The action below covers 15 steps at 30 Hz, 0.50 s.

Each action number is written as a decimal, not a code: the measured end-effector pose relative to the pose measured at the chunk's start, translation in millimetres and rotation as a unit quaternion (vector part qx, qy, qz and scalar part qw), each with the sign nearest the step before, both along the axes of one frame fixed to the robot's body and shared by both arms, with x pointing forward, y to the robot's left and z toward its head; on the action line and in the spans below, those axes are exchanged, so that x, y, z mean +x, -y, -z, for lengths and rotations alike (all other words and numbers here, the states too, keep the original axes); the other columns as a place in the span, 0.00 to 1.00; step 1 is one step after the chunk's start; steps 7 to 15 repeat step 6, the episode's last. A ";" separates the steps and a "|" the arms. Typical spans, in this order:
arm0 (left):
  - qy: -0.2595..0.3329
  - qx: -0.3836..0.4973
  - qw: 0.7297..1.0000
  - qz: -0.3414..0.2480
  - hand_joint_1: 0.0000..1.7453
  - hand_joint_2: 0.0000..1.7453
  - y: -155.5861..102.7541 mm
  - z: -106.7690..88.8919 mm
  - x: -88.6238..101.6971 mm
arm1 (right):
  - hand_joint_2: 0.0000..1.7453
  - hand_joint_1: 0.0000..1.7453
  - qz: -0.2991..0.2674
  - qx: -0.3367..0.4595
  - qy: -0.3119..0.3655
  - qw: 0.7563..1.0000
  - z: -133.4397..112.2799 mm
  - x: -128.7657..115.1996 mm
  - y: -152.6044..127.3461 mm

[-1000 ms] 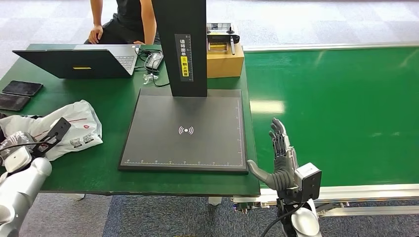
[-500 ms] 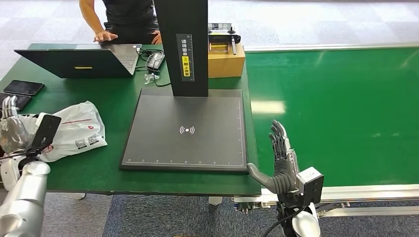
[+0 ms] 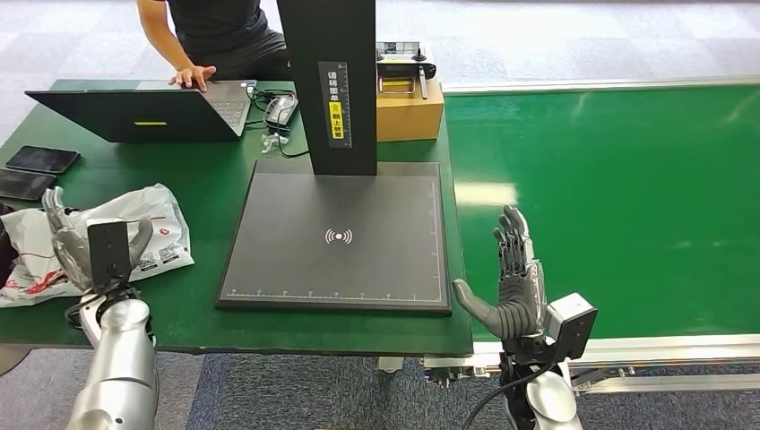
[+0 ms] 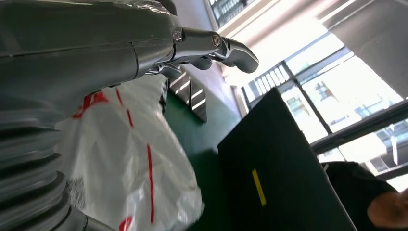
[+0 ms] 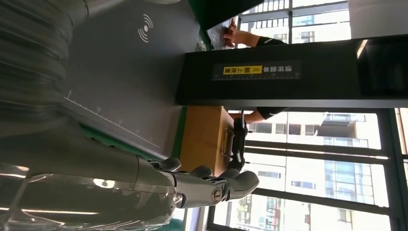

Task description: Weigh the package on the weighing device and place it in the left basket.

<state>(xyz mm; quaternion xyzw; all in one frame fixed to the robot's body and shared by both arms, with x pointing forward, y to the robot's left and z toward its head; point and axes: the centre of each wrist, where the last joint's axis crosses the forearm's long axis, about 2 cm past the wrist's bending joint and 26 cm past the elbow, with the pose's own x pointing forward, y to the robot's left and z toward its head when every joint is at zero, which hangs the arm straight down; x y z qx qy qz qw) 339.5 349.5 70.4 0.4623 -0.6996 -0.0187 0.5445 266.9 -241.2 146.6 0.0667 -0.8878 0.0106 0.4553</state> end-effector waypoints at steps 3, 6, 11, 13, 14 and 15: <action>0.008 -0.063 0.997 0.048 0.00 1.00 17.0 3.6 -3.3 | 1.00 0.00 0.000 0.000 0.002 1.000 -0.9 1.2 0.0; 0.021 -0.159 0.978 0.133 0.00 1.00 34.6 6.7 -6.9 | 1.00 0.00 -0.001 -0.001 0.007 1.000 -2.3 3.8 -0.2; 0.021 -0.159 0.978 0.133 0.00 1.00 34.6 6.7 -6.9 | 1.00 0.00 -0.001 -0.001 0.007 1.000 -2.3 3.8 -0.2; 0.021 -0.159 0.978 0.133 0.00 1.00 34.6 6.7 -6.9 | 1.00 0.00 -0.001 -0.001 0.007 1.000 -2.3 3.8 -0.2; 0.021 -0.159 0.978 0.133 0.00 1.00 34.6 6.7 -6.9 | 1.00 0.00 -0.001 -0.001 0.007 1.000 -2.3 3.8 -0.2; 0.021 -0.159 0.978 0.133 0.00 1.00 34.6 6.7 -6.9 | 1.00 0.00 -0.001 -0.001 0.007 1.000 -2.3 3.8 -0.2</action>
